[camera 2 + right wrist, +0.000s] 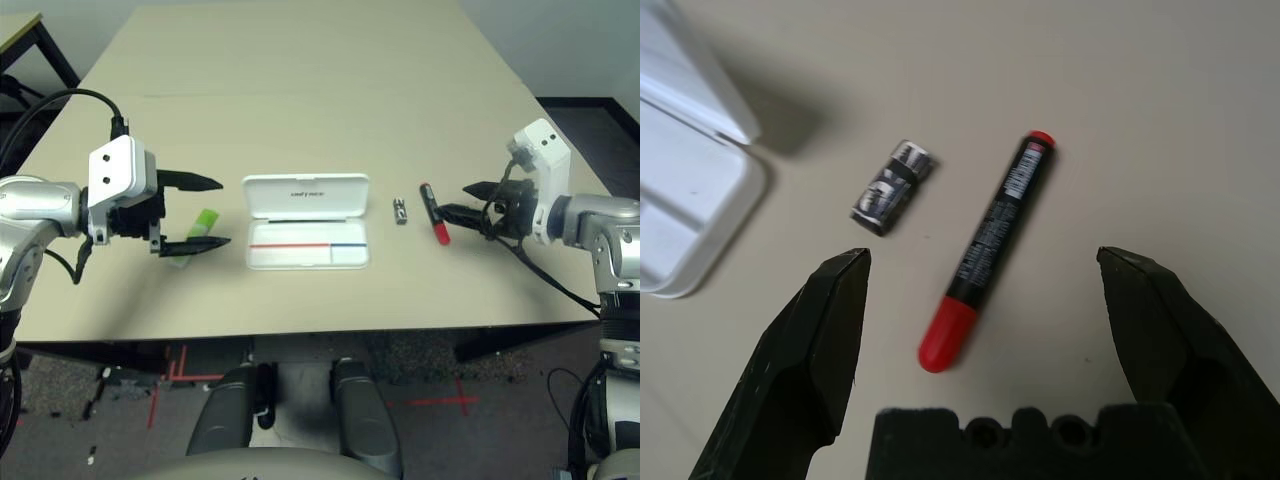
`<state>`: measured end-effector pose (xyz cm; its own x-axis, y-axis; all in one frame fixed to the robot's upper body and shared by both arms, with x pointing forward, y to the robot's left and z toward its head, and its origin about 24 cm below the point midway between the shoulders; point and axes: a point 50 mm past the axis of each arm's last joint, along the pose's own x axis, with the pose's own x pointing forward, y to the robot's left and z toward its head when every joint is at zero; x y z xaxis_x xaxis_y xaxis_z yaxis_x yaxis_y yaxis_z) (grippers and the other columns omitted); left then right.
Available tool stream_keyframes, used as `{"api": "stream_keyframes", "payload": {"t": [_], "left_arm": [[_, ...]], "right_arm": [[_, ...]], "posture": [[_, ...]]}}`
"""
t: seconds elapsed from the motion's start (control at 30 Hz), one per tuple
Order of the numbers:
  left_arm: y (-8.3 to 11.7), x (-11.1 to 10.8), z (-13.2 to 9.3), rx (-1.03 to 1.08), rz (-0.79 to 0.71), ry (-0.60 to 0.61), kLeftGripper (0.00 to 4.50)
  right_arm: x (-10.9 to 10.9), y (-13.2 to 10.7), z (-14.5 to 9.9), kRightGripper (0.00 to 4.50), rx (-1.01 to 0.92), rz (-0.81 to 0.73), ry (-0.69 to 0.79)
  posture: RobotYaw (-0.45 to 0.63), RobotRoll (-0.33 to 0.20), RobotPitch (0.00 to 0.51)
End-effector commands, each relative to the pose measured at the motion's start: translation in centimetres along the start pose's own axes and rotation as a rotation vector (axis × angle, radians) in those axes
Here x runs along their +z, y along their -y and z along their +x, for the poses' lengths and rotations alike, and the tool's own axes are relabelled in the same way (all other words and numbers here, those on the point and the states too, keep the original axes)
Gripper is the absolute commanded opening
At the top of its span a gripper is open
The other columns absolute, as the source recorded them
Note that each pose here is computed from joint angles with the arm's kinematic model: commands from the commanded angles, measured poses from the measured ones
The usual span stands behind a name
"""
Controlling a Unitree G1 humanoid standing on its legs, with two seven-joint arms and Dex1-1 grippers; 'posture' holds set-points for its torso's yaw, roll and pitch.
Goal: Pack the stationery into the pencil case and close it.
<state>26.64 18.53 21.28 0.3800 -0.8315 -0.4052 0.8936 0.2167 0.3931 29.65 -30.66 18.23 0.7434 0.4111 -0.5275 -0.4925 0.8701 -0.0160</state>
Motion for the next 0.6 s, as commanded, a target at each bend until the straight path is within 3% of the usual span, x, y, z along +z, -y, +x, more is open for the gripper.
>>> {"api": "stream_keyframes", "payload": {"t": [0.03,0.37,0.6], "left_arm": [[0.4,0.2,0.3,-0.027,0.016,-0.007,4.47],[0.8,0.4,0.9,-0.036,0.022,0.0,4.47],[1.2,0.5,0.9,-0.027,0.022,-0.001,4.47]], "right_arm": [[0.3,-0.5,0.5,4.5,-0.01,0.036,-0.075],[0.7,0.0,3.6,4.5,-0.088,0.096,-0.197],[-0.4,0.2,5.5,4.5,-0.092,0.111,-0.253]], "posture": [[-0.07,0.0,0.145],[-0.04,0.0,0.137],[-0.01,0.0,0.128]]}}
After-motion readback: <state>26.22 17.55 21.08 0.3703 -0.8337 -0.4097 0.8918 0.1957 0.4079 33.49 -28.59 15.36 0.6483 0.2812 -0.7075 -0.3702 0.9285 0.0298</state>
